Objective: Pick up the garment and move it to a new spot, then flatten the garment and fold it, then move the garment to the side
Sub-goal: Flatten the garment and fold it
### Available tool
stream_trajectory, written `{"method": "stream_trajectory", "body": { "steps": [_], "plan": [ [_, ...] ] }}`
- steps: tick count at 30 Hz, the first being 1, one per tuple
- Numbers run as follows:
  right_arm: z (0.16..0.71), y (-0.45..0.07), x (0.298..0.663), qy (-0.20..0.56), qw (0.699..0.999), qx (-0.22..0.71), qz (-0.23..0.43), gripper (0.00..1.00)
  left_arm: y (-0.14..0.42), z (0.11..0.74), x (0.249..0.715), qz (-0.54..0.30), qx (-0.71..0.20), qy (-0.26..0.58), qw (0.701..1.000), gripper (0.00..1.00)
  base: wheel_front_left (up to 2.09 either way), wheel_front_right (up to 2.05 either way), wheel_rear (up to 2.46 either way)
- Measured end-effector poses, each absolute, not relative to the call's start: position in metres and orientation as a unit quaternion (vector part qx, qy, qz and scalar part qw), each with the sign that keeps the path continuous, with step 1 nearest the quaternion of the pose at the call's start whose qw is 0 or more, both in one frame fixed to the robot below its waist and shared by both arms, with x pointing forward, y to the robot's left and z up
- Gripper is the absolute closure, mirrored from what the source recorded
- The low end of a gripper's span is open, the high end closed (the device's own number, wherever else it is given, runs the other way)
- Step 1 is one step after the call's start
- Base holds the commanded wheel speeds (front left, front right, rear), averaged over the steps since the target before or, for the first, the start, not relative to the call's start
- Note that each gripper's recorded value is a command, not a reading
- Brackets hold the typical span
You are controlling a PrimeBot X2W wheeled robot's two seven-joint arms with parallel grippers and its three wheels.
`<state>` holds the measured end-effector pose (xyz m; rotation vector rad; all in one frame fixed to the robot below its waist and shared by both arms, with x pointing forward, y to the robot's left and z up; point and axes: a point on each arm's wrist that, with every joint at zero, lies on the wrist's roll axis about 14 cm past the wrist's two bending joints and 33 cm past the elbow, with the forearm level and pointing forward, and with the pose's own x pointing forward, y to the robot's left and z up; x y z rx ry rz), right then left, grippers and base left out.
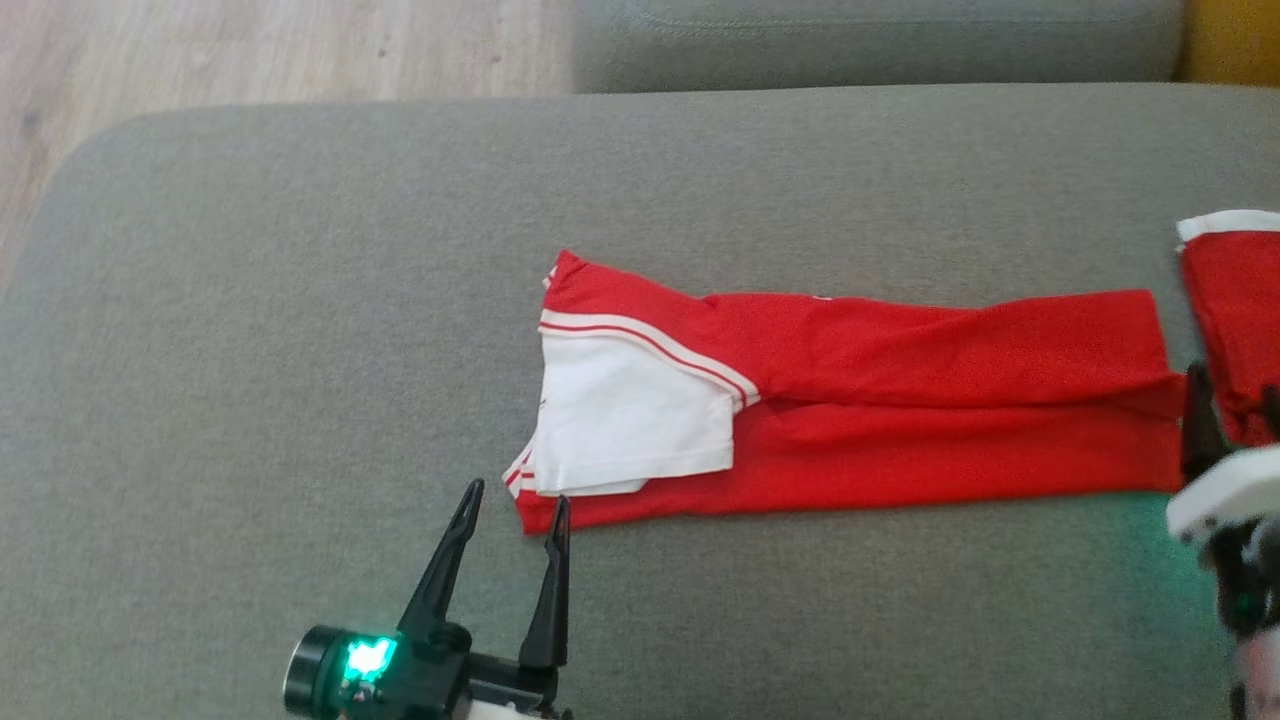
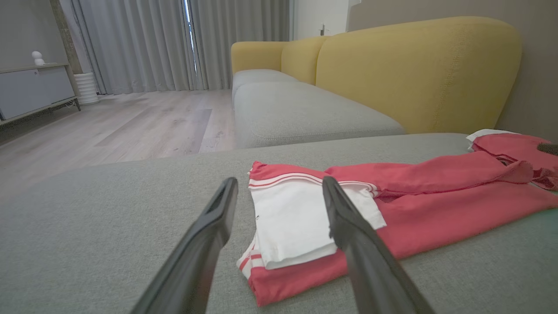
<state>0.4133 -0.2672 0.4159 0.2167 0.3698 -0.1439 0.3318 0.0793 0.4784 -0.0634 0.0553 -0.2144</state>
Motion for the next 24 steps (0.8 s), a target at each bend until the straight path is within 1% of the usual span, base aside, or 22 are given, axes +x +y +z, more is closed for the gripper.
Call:
{"method": "stream_trajectory", "body": {
  "steps": [4, 7, 10, 13, 18, 24],
  "plan": [
    [0.422, -0.268, 0.443, 0.189, 0.975, 0.09, -0.075, 0.0, 0.083, 0.477, 0.336, -0.101, -0.031, 0.027, 0.994, 0.0, 0.0, 0.0, 0.0],
    [0.41, -0.267, 0.451, 0.217, 0.97, 0.078, -0.077, 0.0, 0.085, 0.472, 0.338, -0.099, -0.029, 0.032, 0.994, 0.0, 0.0, 0.0, 0.0],
    [0.392, -0.268, 0.446, 0.25, 0.963, 0.066, -0.08, 0.0, 0.087, 0.47, 0.339, -0.096, -0.028, 0.033, 0.994, 0.0, 0.0, 0.0, 0.0],
    [0.379, -0.264, 0.436, 0.27, 0.956, 0.075, -0.083, 0.0, 0.087, 0.471, 0.34, -0.097, -0.026, 0.03, 0.994, 0.0, 0.0, 0.0, 0.0],
    [0.359, -0.259, 0.41, 0.304, 0.944, 0.091, -0.091, 0.0, 0.084, 0.475, 0.339, -0.105, -0.02, 0.022, 0.994, 0.0, 0.0, 0.0, 0.0],
    [0.356, -0.26, 0.403, 0.31, 0.939, 0.112, -0.1, 0.0, 0.085, 0.471, 0.329, -0.106, -0.021, 0.028, 0.994, 0.0, 0.0, 0.0, 0.0]
  ]
}}
